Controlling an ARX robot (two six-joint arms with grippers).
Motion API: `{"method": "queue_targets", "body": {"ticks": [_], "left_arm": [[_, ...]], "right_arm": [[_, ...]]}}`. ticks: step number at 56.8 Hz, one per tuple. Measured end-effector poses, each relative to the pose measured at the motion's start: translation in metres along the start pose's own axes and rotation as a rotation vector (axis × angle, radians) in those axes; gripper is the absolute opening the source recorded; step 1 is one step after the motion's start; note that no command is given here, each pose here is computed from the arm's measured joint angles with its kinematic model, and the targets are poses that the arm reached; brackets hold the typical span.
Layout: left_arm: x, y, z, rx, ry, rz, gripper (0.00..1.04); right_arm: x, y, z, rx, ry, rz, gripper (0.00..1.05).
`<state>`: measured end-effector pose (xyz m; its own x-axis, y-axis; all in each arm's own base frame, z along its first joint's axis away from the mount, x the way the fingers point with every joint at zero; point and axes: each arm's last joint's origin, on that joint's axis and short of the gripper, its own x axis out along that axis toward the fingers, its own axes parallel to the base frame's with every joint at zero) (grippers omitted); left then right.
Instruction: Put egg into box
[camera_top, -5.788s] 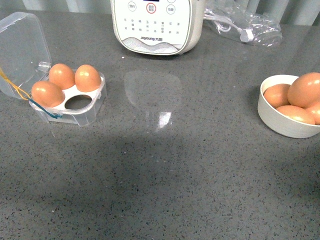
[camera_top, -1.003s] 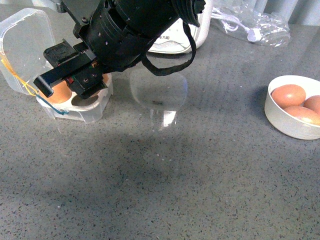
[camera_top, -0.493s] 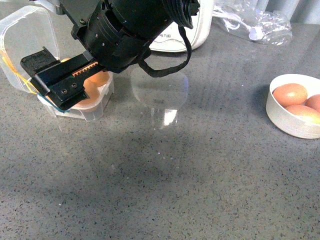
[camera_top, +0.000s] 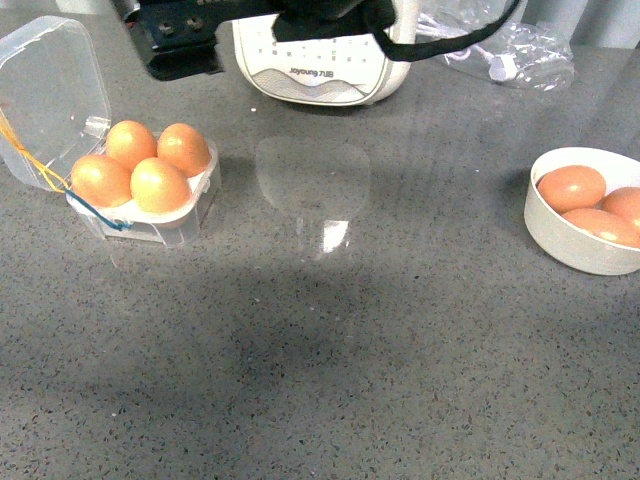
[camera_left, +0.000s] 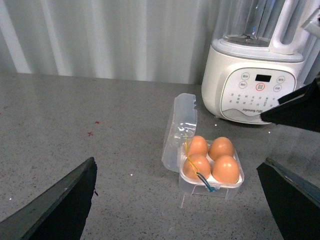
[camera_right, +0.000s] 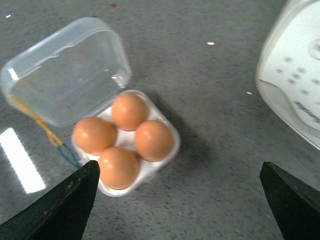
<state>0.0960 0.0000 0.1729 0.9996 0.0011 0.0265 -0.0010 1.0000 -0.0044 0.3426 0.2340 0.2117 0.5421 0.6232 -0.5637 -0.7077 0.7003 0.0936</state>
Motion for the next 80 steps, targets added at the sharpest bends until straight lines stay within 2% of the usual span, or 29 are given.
{"method": "queue_targets", "body": {"ticks": [7,9,13,16,19,24,34,39,63,70,80], "left_arm": [[0.0,0.0,0.0,0.0,0.0,0.0,0.98],[0.0,0.0,0.0,0.0,0.0,0.0,0.98],[0.0,0.0,0.0,0.0,0.0,-0.002,0.98],[0.0,0.0,0.0,0.0,0.0,0.001,0.98],[0.0,0.0,0.0,0.0,0.0,0.0,0.98],[0.0,0.0,0.0,0.0,0.0,-0.001,0.98],[0.0,0.0,0.0,0.0,0.0,0.0,0.98],[0.0,0.0,0.0,0.0,0.0,0.0,0.98],[0.0,0.0,0.0,0.0,0.0,0.0,0.98],[0.0,0.0,0.0,0.0,0.0,0.0,0.98],[0.0,0.0,0.0,0.0,0.0,0.0,0.98]], "right_arm": [[-0.017,-0.019,-0.017,0.058,-0.071,-0.187,0.96],[-0.026,-0.025,-0.025,0.057,-0.191,-0.363,0.9],[-0.046,-0.034,-0.04,0.092,-0.372,-0.613,0.8],[-0.069,-0.04,-0.055,0.128,-0.488,-0.736,0.71],[-0.091,-0.044,-0.067,0.145,-0.574,-0.777,0.62],[-0.118,-0.047,-0.085,0.153,-0.63,-0.799,0.48],[-0.146,-0.046,-0.128,0.15,-0.585,-0.783,0.18],[-0.158,-0.045,-0.14,0.148,-0.587,-0.776,0.03],[-0.203,-0.032,-0.198,0.155,-0.583,-0.79,0.03],[-0.216,-0.029,-0.206,0.147,-0.59,-0.766,0.03],[-0.227,-0.026,-0.213,0.154,-0.593,-0.792,0.03]]}}
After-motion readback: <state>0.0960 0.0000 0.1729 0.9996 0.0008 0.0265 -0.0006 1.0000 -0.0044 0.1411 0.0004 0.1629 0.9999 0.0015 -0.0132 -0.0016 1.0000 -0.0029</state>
